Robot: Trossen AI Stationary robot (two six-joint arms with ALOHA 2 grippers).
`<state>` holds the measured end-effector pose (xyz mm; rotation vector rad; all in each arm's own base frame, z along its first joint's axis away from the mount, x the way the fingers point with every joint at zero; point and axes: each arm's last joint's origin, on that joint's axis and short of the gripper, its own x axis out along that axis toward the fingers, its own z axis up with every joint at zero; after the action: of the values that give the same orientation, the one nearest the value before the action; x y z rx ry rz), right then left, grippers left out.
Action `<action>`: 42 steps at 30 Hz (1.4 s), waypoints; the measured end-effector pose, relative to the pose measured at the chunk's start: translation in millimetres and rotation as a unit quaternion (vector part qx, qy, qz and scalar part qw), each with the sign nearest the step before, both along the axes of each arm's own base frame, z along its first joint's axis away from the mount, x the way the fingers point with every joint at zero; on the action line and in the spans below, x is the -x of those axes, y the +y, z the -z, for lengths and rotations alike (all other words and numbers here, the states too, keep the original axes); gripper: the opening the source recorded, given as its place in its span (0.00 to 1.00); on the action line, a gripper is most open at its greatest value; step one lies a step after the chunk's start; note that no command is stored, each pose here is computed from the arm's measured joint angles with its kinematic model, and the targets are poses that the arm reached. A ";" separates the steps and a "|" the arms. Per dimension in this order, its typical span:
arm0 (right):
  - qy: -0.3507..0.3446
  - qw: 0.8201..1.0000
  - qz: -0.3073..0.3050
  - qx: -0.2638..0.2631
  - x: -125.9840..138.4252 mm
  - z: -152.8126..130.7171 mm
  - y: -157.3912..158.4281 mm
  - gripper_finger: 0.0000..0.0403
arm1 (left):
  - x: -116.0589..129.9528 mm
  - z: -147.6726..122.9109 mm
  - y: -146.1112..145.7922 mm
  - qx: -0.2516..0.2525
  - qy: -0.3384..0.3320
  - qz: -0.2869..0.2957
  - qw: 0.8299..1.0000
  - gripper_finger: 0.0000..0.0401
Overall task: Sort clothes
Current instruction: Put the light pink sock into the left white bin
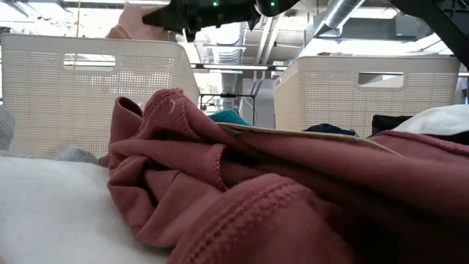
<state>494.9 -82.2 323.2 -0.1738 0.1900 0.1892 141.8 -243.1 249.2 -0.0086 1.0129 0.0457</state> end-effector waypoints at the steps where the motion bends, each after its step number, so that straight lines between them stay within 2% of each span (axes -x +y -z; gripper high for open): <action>1: 0.006 1.000 0.001 -0.001 0.4 1.1 -0.8 0.02 | 0.0 0.0 -0.1 0.000 0.000 0.000 1.000 0.45; 7: 0.036 0.999 0.008 -0.018 2.4 6.4 -4.3 0.09 | -0.1 0.0 0.0 0.000 -0.001 -0.001 1.000 0.45; 10: 0.038 0.999 0.011 -0.022 2.4 6.6 -4.1 0.19 | -0.1 0.0 0.0 0.000 -0.001 -0.001 1.000 0.45; 17: 0.040 0.998 0.016 -0.035 3.0 5.5 -4.1 0.51 | -0.1 -0.2 -0.1 0.003 -0.001 -0.005 1.000 0.45; 21: 0.022 0.999 0.016 -0.031 10.7 -11.2 -2.0 0.61 | -0.2 -0.3 -0.2 0.005 -0.002 -0.006 1.000 0.45; 25: -0.001 1.000 0.013 -0.027 25.0 -38.3 3.5 0.62 | -0.3 -0.3 -0.5 0.006 -0.002 -0.006 1.000 0.45; 29: 0.013 0.999 0.019 -0.037 34.7 -46.9 1.4 0.62 | -0.3 -0.3 -0.5 0.005 -0.002 -0.005 1.000 0.45; 34: 0.043 0.998 0.017 -0.044 39.3 -43.3 -4.2 0.62 | -0.5 -0.5 -0.4 0.001 -0.002 0.003 1.000 0.45; 39: 0.093 0.995 0.003 -0.039 36.7 -25.5 -3.6 0.62 | -1.4 -0.4 0.1 -0.002 -0.002 0.004 1.000 0.45; 42: 0.098 0.995 -0.006 -0.032 32.0 -19.0 0.0 0.62 | -1.4 -0.6 0.2 -0.006 -0.002 0.012 1.000 0.45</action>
<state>462.9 -82.2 342.2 -0.0923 0.3771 0.2238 143.2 -242.9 249.7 0.0144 1.0095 0.0304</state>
